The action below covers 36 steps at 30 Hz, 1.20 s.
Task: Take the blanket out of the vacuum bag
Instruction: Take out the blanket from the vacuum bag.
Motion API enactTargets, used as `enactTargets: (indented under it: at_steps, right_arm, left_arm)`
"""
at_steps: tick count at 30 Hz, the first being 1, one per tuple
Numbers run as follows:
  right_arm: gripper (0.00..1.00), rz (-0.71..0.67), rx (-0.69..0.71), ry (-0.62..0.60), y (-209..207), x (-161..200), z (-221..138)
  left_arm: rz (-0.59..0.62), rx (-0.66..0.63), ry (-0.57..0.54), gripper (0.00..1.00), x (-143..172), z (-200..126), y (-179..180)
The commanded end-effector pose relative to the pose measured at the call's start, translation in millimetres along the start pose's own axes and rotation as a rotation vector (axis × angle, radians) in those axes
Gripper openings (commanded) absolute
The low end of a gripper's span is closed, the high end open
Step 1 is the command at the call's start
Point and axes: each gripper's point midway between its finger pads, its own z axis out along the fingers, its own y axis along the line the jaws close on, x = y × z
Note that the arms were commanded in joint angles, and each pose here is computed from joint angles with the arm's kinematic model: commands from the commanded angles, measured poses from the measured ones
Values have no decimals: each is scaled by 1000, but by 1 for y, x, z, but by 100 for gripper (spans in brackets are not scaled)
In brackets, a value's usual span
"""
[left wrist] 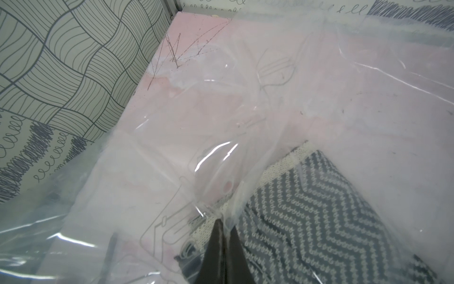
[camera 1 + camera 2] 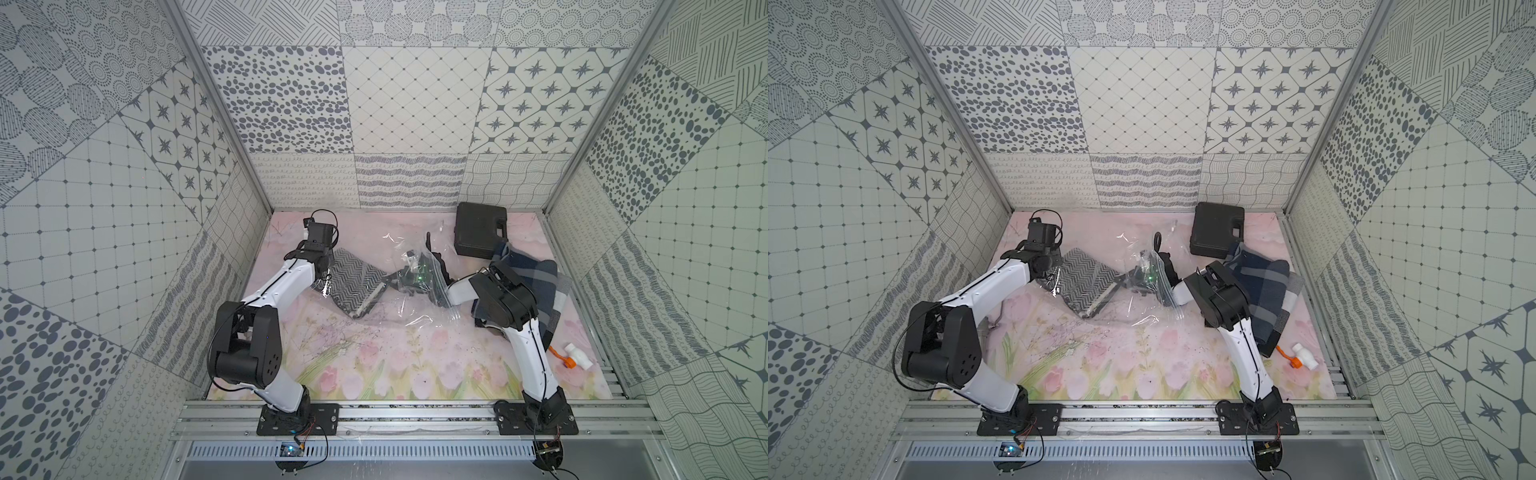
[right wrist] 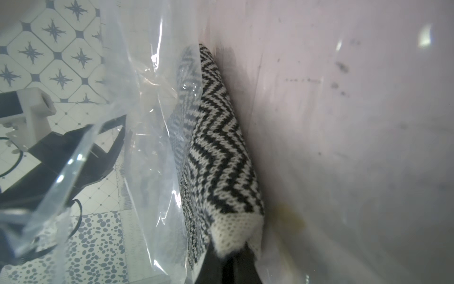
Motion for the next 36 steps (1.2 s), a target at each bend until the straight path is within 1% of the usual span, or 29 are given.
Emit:
enactTargets:
  at_steps: [1,4,7,10,12,19,23,26,32,34,36]
  right_arm:
    - [0,-21,-44,21,41,8,-13]
    - [0,-60,-44,13,58,17,-32]
    - [0,-117,-8,-14,70,25,-52]
    - [0,-166,69,-31,71,29,-67]
    - [0,-177,94,-34,71,32,-74]
    - [0,-130,151,-71,52,53,-106]
    - [0,-116,155,-92,52,59,-125]
    - [0,-128,179,-128,58,56,-146]
    - [0,-150,222,-242,68,40,-202]
    - [0,-154,229,-254,67,37,-211]
    - [0,-154,231,-255,64,36,-211]
  left_arm:
    - [-29,23,-25,0,-5,-5,-6]
    - [-34,24,-30,0,-5,-2,-8]
    - [-42,43,-20,0,-3,0,-13]
    - [-40,56,-25,0,-1,-1,-15]
    - [-30,54,-27,0,1,-2,-14]
    - [-39,71,-48,0,-5,-8,-14]
    - [-36,68,-56,0,-6,-10,-13]
    - [-37,70,-53,0,-4,-7,-14]
    - [-37,73,-46,0,-3,-6,-15]
    - [-38,71,-54,0,-4,-8,-14]
    - [-37,71,-53,0,-4,-8,-13]
